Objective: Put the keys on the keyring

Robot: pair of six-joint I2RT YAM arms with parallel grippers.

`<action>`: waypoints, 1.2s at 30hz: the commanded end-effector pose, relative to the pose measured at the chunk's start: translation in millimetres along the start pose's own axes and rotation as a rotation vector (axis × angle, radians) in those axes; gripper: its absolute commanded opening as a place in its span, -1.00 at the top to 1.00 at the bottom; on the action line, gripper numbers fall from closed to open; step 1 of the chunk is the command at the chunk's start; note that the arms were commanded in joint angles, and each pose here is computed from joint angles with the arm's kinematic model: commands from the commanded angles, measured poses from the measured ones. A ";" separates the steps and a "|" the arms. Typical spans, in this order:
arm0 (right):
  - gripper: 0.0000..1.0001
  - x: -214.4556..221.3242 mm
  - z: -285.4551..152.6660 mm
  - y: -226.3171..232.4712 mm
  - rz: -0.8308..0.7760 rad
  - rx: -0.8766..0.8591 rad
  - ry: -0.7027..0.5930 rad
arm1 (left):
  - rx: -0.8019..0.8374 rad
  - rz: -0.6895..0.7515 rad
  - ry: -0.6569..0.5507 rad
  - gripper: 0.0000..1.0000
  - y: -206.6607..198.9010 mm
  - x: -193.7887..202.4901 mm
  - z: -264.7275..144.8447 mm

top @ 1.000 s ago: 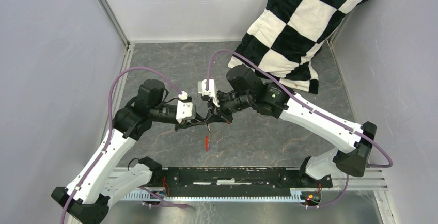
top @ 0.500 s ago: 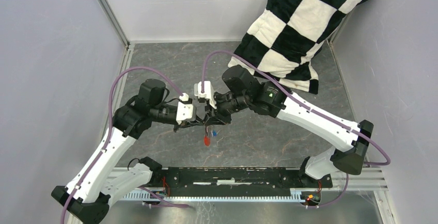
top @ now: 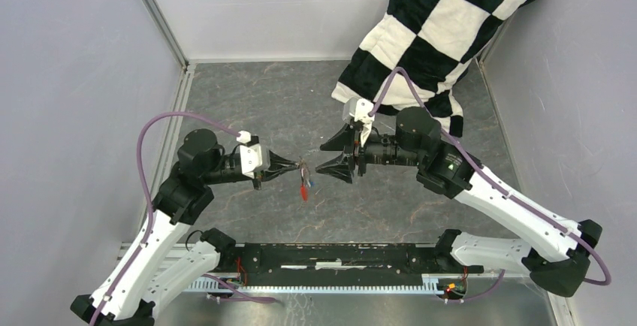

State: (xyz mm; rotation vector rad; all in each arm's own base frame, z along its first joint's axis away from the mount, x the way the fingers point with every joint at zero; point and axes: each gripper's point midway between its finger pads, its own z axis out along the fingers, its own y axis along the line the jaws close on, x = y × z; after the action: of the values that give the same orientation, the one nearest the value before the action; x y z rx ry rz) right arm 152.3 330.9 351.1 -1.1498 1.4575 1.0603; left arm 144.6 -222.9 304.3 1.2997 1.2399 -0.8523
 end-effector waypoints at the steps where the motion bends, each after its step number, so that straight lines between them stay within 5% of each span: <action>1: -0.21 -19.9 8.5 15.5 0.106 -0.087 -0.155 | -0.056 0.046 -0.144 0.96 14.9 -46.5 0.0; 9: -0.41 -26.4 13.5 25.5 0.144 -0.158 -0.228 | -0.057 0.034 -0.179 0.96 13.7 -56.8 -1.7; 18: -0.35 -20.0 26.1 19.8 0.171 -0.159 -0.224 | -0.078 0.037 -0.163 0.96 14.8 -47.6 -2.0; 36: 0.66 -5.9 24.7 12.5 0.131 -0.112 -0.160 | -0.072 0.055 -0.148 0.96 13.3 -42.7 -2.3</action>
State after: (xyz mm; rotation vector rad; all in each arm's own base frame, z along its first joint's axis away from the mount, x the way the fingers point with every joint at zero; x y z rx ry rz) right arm 147.5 365.4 335.1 -1.0323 1.4389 1.3331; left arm 150.7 -226.9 339.6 1.1949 1.1422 -0.8494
